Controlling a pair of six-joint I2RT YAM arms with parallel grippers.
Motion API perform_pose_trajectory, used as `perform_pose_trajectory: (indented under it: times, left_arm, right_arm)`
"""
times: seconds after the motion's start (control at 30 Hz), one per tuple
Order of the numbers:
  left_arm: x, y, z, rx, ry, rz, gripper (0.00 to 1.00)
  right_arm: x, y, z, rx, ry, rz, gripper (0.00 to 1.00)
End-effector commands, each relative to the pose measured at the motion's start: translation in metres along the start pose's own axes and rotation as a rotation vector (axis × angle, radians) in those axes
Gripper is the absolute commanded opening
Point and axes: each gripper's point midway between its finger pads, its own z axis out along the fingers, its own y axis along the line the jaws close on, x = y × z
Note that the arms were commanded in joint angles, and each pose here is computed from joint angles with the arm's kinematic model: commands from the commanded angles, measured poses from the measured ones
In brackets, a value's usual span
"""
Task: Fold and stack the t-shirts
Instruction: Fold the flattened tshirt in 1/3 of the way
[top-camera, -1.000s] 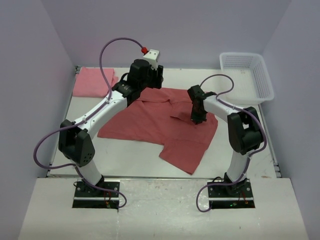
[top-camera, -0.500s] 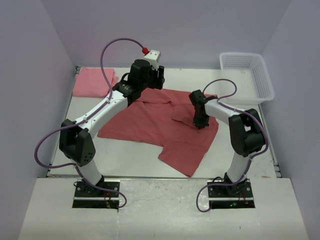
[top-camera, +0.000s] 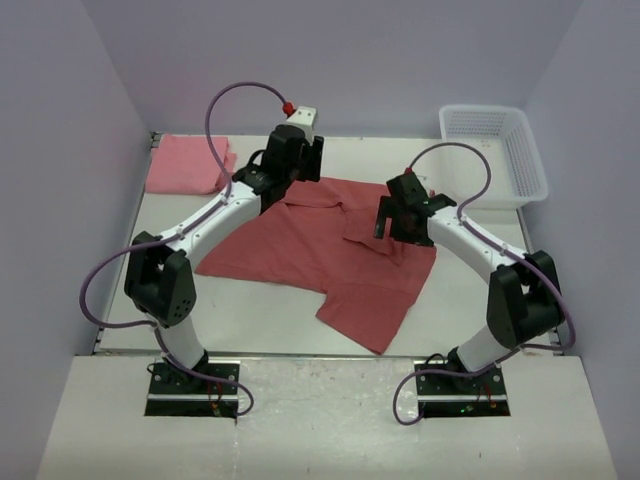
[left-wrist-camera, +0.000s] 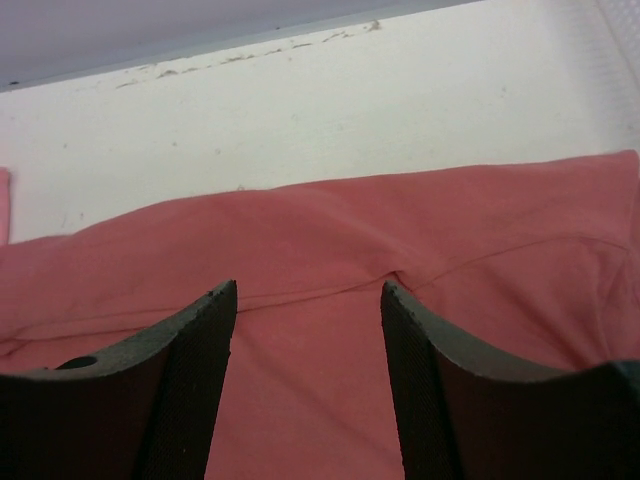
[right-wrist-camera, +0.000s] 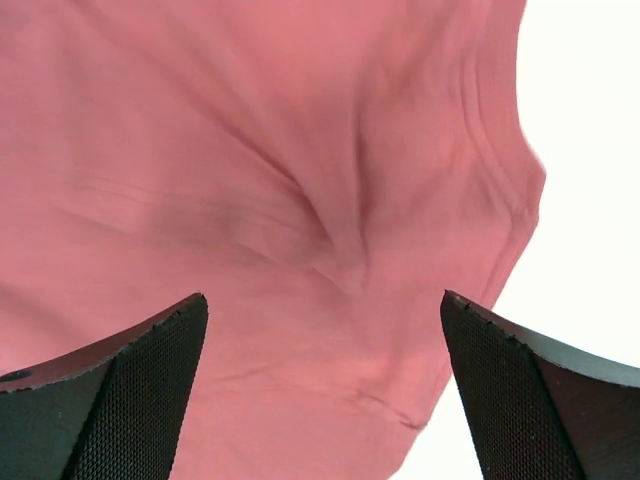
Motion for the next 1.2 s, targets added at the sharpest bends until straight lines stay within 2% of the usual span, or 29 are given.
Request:
perform_pose_trajectory:
  times: [0.0, 0.07, 0.1, 0.17, 0.2, 0.23, 0.27, 0.3, 0.47, 0.6, 0.63, 0.67, 0.7, 0.8, 0.9, 1.07, 1.1, 1.13, 1.17]
  left_arm:
    - [0.010, 0.026, 0.013, -0.121, 0.003, -0.013, 0.61]
    - [0.024, 0.034, 0.023, -0.135, 0.053, -0.018, 0.61]
    - [0.027, 0.044, 0.028, -0.147, 0.064, -0.033, 0.57]
    - [0.039, 0.054, 0.039, -0.131, 0.093, -0.064, 0.45]
    - [0.041, 0.075, 0.045, -0.148, 0.103, -0.098, 0.30]
    - [0.053, 0.080, 0.054, -0.124, 0.140, -0.136, 0.09]
    - [0.054, 0.089, 0.058, -0.121, 0.155, -0.165, 0.02]
    - [0.057, 0.111, 0.062, -0.135, 0.161, -0.204, 0.00]
    - [0.059, 0.145, 0.079, -0.152, 0.155, -0.272, 0.00]
    - [0.057, 0.157, 0.084, -0.171, 0.158, -0.255, 0.00]
    - [0.059, 0.158, 0.085, -0.175, 0.166, -0.256, 0.02]
    - [0.061, 0.160, 0.085, -0.184, 0.173, -0.260, 0.12]
    - [0.063, 0.161, 0.085, -0.188, 0.178, -0.261, 0.31]
    - [0.073, 0.175, 0.076, -0.281, 0.208, -0.258, 0.42]
    - [0.090, 0.213, 0.051, -0.522, 0.235, -0.230, 0.47]
    - [0.101, 0.239, 0.026, -0.660, 0.224, -0.269, 0.52]
    - [0.104, 0.242, 0.023, -0.668, 0.225, -0.275, 0.52]
    - [0.105, 0.243, 0.023, -0.668, 0.225, -0.279, 0.51]
    - [0.107, 0.242, 0.023, -0.668, 0.226, -0.290, 0.49]
  right_arm:
    - [-0.049, 0.017, -0.030, -0.078, -0.146, -0.025, 0.99]
    - [-0.057, 0.026, -0.042, -0.137, -0.178, -0.034, 0.95]
    - [-0.059, 0.034, -0.045, -0.185, -0.182, -0.046, 0.90]
    - [-0.058, 0.039, -0.050, -0.228, -0.183, -0.057, 0.10]
    - [-0.057, 0.044, -0.052, -0.256, -0.183, -0.056, 0.00]
    - [-0.050, 0.046, -0.050, -0.279, -0.168, -0.062, 0.00]
    - [-0.047, 0.051, -0.052, -0.318, -0.162, -0.071, 0.00]
    - [-0.047, 0.058, -0.053, -0.356, -0.165, -0.074, 0.00]
    - [-0.005, 0.099, -0.050, -0.586, -0.008, -0.091, 0.00]
    - [0.017, 0.115, -0.036, -0.608, 0.052, -0.155, 0.00]
    - [0.019, 0.114, -0.031, -0.579, 0.056, -0.161, 0.04]
    - [0.019, 0.111, -0.026, -0.553, 0.065, -0.160, 0.14]
    - [0.019, 0.110, -0.021, -0.540, 0.070, -0.171, 0.28]
    - [0.019, 0.108, -0.015, -0.505, 0.082, -0.176, 0.34]
    - [0.019, 0.108, -0.018, -0.516, 0.078, -0.164, 0.33]
    - [0.023, 0.111, -0.019, -0.533, 0.095, -0.161, 0.33]
    - [0.023, 0.112, -0.016, -0.529, 0.105, -0.161, 0.28]
    - [0.029, 0.112, -0.009, -0.519, 0.139, -0.165, 0.18]
    - [0.032, 0.114, -0.007, -0.516, 0.157, -0.161, 0.00]
